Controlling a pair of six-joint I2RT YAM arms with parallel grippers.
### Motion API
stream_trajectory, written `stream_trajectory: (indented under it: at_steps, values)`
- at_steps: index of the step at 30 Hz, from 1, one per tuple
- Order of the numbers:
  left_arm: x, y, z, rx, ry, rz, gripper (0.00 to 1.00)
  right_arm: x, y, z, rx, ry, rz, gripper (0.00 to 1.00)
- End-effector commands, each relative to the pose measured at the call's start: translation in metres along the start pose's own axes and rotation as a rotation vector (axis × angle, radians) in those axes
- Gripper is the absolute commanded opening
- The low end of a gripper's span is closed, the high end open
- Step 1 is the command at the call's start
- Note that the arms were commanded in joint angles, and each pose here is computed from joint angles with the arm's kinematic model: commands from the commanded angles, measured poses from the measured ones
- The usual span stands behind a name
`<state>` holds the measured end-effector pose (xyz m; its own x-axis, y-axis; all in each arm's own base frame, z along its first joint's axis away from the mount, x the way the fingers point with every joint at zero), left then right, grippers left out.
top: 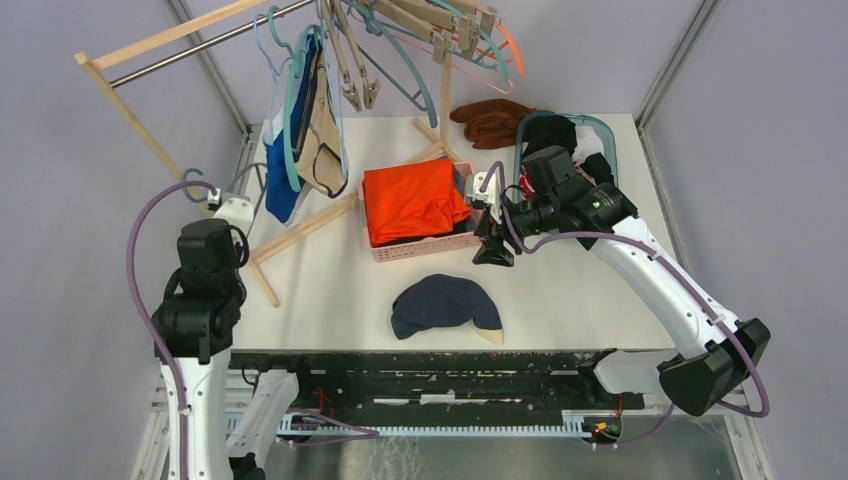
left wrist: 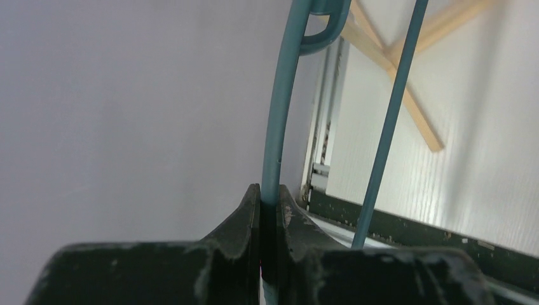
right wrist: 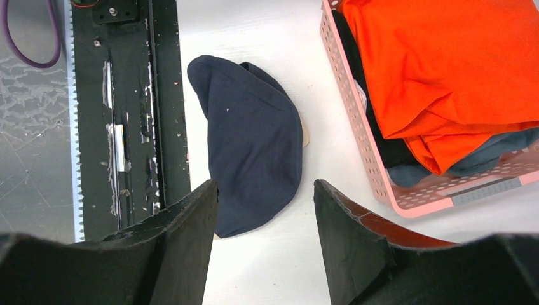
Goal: Remove the underwear clipped to the hanger
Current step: Place the hanger on the clothesline.
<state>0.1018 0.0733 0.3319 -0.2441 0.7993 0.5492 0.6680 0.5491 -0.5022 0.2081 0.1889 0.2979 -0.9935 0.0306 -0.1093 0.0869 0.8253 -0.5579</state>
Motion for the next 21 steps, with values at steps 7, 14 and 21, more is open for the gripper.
stream_trajectory:
  at_steps: [7, 14, 21]
  values:
    - [0.039, -0.023, -0.092, -0.413, -0.238, -0.064, 0.03, 0.002, 0.000, -0.001, 0.004, -0.038, 0.000, 0.65]
    - [0.044, -0.020, -0.130, -0.455, -0.279, -0.036, 0.03, 0.006, 0.005, -0.002, 0.011, -0.049, -0.028, 0.65]
    - [0.052, -0.017, -0.163, -0.469, -0.266, -0.036, 0.03, 0.014, 0.008, 0.000, -0.001, -0.050, -0.064, 0.65]
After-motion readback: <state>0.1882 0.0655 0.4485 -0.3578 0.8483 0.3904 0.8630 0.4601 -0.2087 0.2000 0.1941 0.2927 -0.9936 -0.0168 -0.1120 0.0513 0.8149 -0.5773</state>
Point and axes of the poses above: each gripper's point midway between its finger pads, its own y axis out along the fingers, its own x axis along the line the jaws close on, z = x × y, the point moved 7 cm from there along -y, back along the fingers, and after that the axes turned 8 degrees about -y, right-handed, at the moved point
